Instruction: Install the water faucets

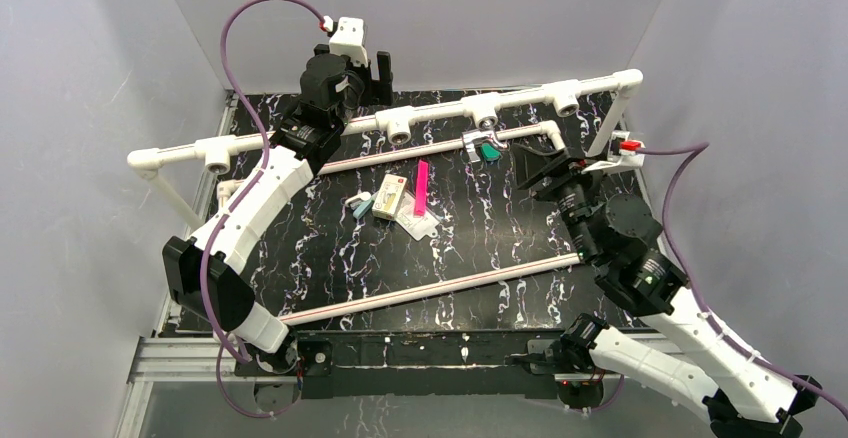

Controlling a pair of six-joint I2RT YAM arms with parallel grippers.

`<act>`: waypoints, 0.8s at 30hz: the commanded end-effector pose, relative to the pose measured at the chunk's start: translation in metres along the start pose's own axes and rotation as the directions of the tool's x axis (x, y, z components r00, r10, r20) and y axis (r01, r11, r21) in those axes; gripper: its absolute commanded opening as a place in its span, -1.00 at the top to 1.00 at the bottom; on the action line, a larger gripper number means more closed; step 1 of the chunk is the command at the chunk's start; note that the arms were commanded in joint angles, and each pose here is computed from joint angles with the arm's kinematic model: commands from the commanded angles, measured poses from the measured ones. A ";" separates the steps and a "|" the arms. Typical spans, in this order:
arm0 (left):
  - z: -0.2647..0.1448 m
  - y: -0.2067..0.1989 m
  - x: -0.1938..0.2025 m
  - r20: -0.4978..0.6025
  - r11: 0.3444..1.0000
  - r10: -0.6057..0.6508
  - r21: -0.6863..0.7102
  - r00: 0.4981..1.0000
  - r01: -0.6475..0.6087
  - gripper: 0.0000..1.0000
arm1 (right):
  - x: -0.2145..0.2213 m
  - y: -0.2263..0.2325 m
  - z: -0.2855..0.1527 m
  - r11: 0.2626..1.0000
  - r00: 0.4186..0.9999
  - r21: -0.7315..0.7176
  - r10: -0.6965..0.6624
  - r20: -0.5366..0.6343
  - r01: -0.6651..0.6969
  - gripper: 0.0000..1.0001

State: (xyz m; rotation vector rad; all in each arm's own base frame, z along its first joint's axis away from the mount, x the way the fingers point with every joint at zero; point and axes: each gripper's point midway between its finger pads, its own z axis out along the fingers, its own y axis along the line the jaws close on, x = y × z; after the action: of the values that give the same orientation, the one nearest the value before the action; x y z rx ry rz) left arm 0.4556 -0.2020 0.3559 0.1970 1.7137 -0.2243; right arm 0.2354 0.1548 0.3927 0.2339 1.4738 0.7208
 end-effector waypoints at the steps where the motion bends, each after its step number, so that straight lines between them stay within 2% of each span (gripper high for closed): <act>1: 0.004 0.004 0.098 -0.281 0.998 0.061 -0.004 0.958 -0.064 -0.60 | -0.030 0.001 -0.006 0.914 0.915 -0.045 -0.401 0.050 0.403 -0.43; 3: 0.005 0.004 0.097 -0.280 0.998 0.060 -0.004 0.958 -0.064 -0.60 | -0.028 -0.001 -0.006 0.818 0.821 -0.071 -0.570 0.042 0.571 -0.42; 8: 0.005 0.004 0.097 -0.279 0.998 0.059 -0.001 0.958 -0.061 -0.60 | -0.021 -0.005 -0.004 0.586 0.596 -0.131 -0.801 0.052 0.799 -0.42; 13: 0.004 0.003 0.097 -0.281 0.998 0.058 0.000 0.958 -0.060 -0.60 | -0.014 0.012 0.001 0.359 0.396 -0.222 -0.905 0.153 0.906 -0.48; 17: 0.004 0.004 0.096 -0.280 0.998 0.057 -0.001 0.958 -0.060 -0.60 | 0.000 0.012 0.012 0.179 0.227 -0.255 -0.958 0.172 0.950 -0.52; 24: 0.003 0.004 0.095 -0.277 0.998 0.058 -0.004 0.959 -0.062 -0.60 | 0.000 0.015 0.038 -0.074 -0.039 -0.160 -0.976 0.215 0.984 -0.60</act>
State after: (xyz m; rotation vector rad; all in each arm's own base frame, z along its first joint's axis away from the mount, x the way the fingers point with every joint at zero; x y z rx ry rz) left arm 0.4555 -0.2021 0.3558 0.1973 1.7141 -0.2252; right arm 0.2593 0.1762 0.3706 -1.0380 1.2121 -0.2266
